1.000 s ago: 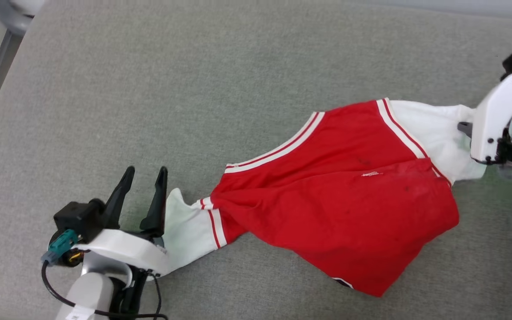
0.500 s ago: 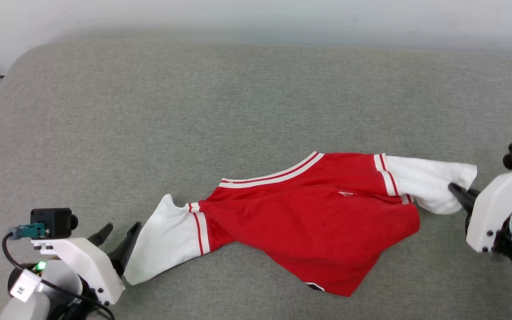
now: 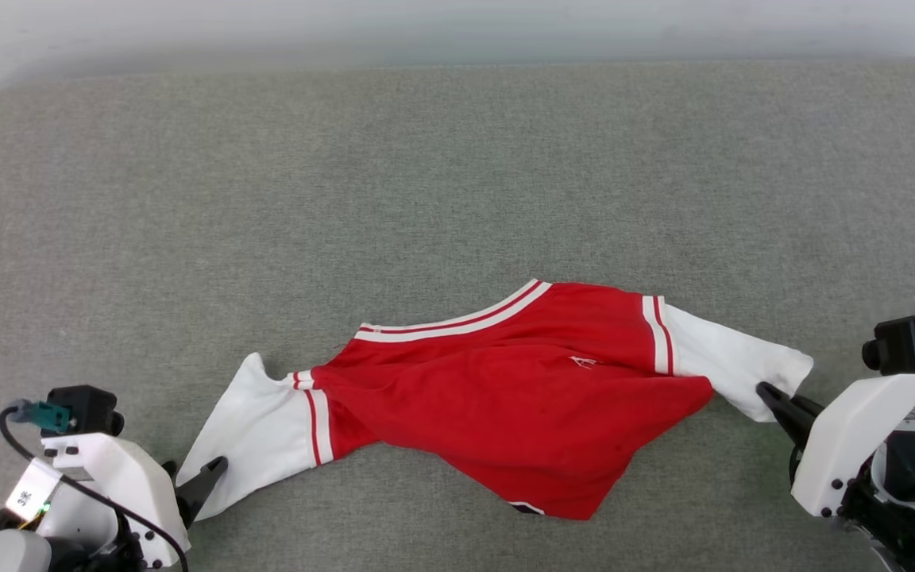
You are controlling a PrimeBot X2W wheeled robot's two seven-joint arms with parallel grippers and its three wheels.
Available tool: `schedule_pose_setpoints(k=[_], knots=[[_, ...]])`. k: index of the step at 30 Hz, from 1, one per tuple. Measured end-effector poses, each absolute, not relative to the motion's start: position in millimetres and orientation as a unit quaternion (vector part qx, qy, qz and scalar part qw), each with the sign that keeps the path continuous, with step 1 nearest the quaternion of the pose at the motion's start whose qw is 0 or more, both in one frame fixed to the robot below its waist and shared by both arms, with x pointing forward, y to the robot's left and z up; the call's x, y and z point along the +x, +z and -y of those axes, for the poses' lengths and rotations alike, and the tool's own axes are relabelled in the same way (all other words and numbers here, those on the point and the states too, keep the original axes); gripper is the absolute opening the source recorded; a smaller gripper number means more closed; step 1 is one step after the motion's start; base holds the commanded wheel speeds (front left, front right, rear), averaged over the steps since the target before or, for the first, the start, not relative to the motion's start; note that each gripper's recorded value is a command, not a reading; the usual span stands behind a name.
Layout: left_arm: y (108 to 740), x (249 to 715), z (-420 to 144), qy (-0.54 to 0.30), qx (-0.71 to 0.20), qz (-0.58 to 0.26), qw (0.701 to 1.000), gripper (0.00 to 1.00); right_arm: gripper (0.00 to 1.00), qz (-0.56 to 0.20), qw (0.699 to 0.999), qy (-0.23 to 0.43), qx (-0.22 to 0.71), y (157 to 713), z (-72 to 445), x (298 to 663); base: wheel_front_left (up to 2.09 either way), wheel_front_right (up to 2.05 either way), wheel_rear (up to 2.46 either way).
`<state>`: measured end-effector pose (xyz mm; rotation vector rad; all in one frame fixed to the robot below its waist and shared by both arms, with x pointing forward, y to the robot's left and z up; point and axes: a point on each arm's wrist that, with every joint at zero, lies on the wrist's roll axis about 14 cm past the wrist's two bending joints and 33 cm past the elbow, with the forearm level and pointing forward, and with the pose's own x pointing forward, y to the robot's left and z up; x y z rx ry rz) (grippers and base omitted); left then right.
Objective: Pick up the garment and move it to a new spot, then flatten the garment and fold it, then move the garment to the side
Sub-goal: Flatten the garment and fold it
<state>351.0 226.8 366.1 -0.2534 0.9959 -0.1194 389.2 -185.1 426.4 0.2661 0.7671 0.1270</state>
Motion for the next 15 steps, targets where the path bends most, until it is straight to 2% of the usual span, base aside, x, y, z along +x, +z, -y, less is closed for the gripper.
schedule_pose_setpoints(k=[4, 5, 7, 11, 15], knots=[[353.0, 347.3, -221.2, -0.073, -0.098, -0.522, 0.844, 1.00, 0.00, -0.374, 0.916, 0.056, 0.135, 423.9, 186.9, 386.8, 0.00, 0.00, 0.00], [351.3, 346.0, -217.9, -0.083, -0.093, -0.532, 0.837, 0.74, 0.00, -0.372, 0.917, 0.054, 0.137, 423.9, 187.8, 386.6, 0.00, 0.00, 0.00], [349.1, 343.5, -214.6, -0.095, -0.088, -0.548, 0.827, 0.00, 0.00, -0.371, 0.917, 0.050, 0.139, 423.1, 190.1, 385.9, 0.00, 0.00, 0.00], [345.9, 336.8, -206.4, -0.109, -0.094, -0.561, 0.815, 0.00, 0.00, -0.371, 0.917, 0.047, 0.142, 421.6, 190.8, 385.9, 0.00, 0.00, 0.00], [353.2, 343.2, -204.7, -0.116, -0.071, -0.511, 0.849, 0.00, 0.00, -0.343, 0.929, 0.036, 0.133, 432.8, 198.2, 391.1, 0.00, 0.00, 0.00]])
